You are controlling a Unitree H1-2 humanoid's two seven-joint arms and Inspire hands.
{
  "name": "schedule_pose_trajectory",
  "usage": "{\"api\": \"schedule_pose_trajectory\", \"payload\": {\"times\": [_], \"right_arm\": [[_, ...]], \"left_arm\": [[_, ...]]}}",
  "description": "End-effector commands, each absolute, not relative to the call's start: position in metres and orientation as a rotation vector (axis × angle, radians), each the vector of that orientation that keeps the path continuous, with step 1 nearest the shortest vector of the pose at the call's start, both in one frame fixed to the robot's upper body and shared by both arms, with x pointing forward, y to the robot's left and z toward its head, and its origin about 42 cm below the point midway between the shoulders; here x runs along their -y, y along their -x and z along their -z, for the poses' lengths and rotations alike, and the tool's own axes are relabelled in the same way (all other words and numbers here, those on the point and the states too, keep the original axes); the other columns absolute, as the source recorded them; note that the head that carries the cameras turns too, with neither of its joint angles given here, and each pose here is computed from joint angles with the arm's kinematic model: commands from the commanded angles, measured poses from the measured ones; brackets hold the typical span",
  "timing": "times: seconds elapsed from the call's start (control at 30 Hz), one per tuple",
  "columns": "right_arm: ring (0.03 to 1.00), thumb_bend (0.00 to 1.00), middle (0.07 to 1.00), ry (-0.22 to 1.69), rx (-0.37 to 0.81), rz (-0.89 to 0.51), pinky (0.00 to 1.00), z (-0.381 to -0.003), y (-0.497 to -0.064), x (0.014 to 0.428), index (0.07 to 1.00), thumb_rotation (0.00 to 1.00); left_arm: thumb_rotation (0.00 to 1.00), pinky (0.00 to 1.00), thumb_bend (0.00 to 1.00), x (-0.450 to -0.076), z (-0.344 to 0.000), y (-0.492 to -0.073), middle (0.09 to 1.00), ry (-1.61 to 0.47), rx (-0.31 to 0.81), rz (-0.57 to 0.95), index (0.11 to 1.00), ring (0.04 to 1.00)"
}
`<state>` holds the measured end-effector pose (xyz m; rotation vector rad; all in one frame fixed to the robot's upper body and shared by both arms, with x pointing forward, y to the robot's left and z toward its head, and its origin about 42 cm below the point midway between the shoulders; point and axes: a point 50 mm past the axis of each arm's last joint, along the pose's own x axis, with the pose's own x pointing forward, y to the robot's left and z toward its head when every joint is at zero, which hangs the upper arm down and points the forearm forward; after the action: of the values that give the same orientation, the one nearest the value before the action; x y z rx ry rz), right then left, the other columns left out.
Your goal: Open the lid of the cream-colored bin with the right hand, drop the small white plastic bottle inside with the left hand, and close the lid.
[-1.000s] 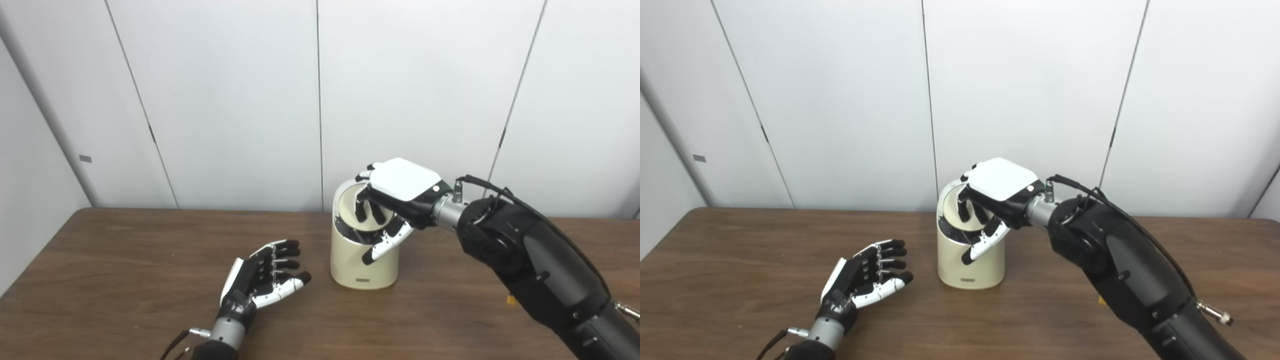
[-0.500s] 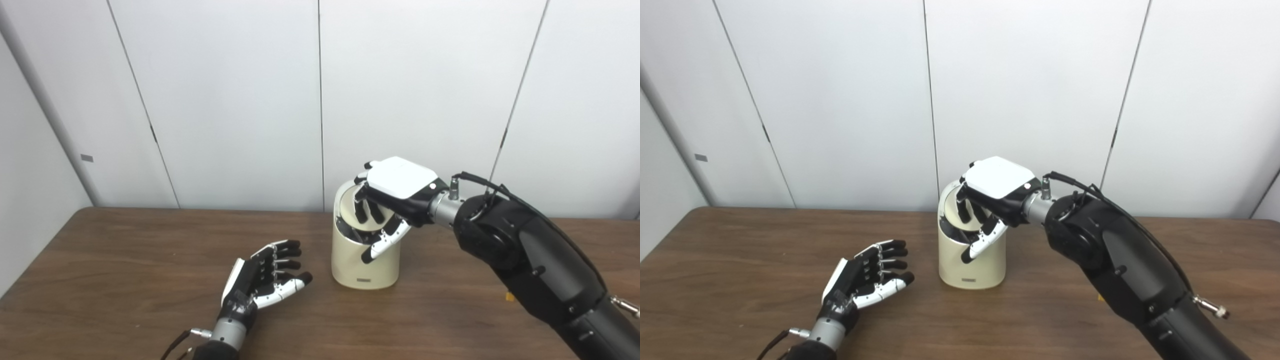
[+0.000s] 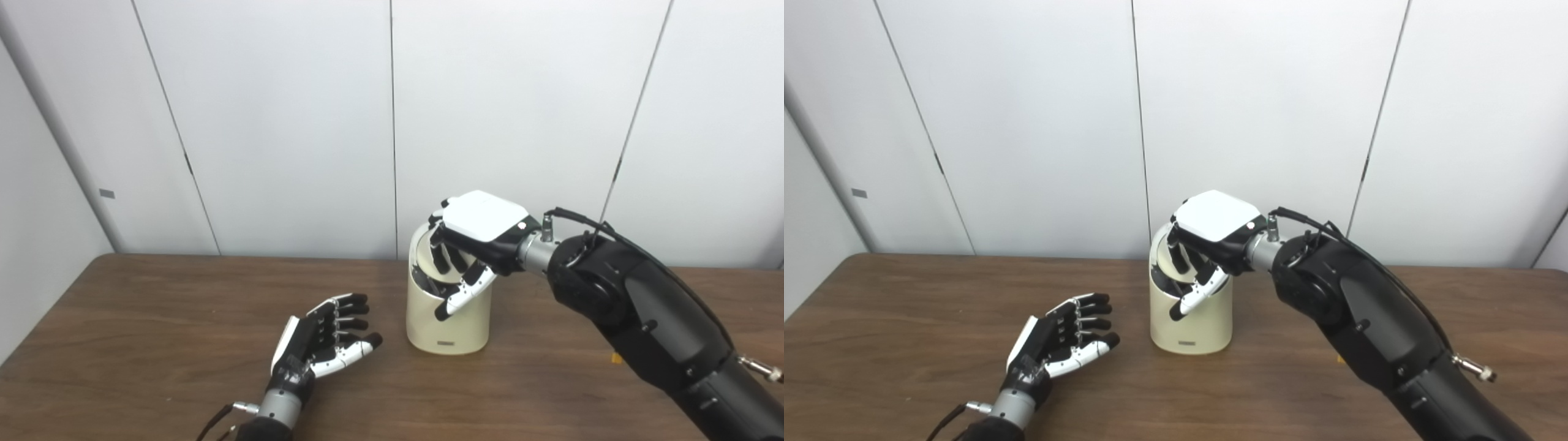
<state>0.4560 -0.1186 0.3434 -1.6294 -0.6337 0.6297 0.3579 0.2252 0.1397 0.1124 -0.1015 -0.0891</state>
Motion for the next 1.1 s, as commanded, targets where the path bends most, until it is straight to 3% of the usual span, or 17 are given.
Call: {"api": "schedule_pose_trajectory", "payload": {"times": [0.0,0.33,0.53,0.83,1.07], "right_arm": [[0.880,0.74,0.794,1.635,0.634,-0.681,0.94,-0.332,-0.455,0.119,0.609,0.55],[0.853,0.68,0.742,1.591,0.670,-0.584,0.90,-0.302,-0.446,0.147,0.722,0.44],[0.846,0.66,0.743,1.561,0.678,-0.534,0.87,-0.296,-0.443,0.162,0.731,0.44],[0.860,0.66,0.772,1.525,0.634,-0.523,0.92,-0.285,-0.433,0.173,0.749,0.44],[0.881,0.68,0.794,1.556,0.564,-0.559,0.92,-0.280,-0.438,0.170,0.765,0.50]], "left_arm": [[0.15,0.60,0.70,-0.223,-0.161,-0.365,0.750,-0.126,0.187,0.086,0.754,0.689],[0.15,0.60,0.69,-0.224,-0.161,-0.364,0.751,-0.129,0.187,0.089,0.756,0.691],[0.16,0.60,0.71,-0.225,-0.162,-0.364,0.750,-0.124,0.185,0.083,0.755,0.689],[0.16,0.61,0.70,-0.224,-0.163,-0.363,0.752,-0.127,0.185,0.085,0.756,0.692],[0.16,0.61,0.70,-0.224,-0.162,-0.363,0.754,-0.125,0.185,0.087,0.758,0.694]]}}
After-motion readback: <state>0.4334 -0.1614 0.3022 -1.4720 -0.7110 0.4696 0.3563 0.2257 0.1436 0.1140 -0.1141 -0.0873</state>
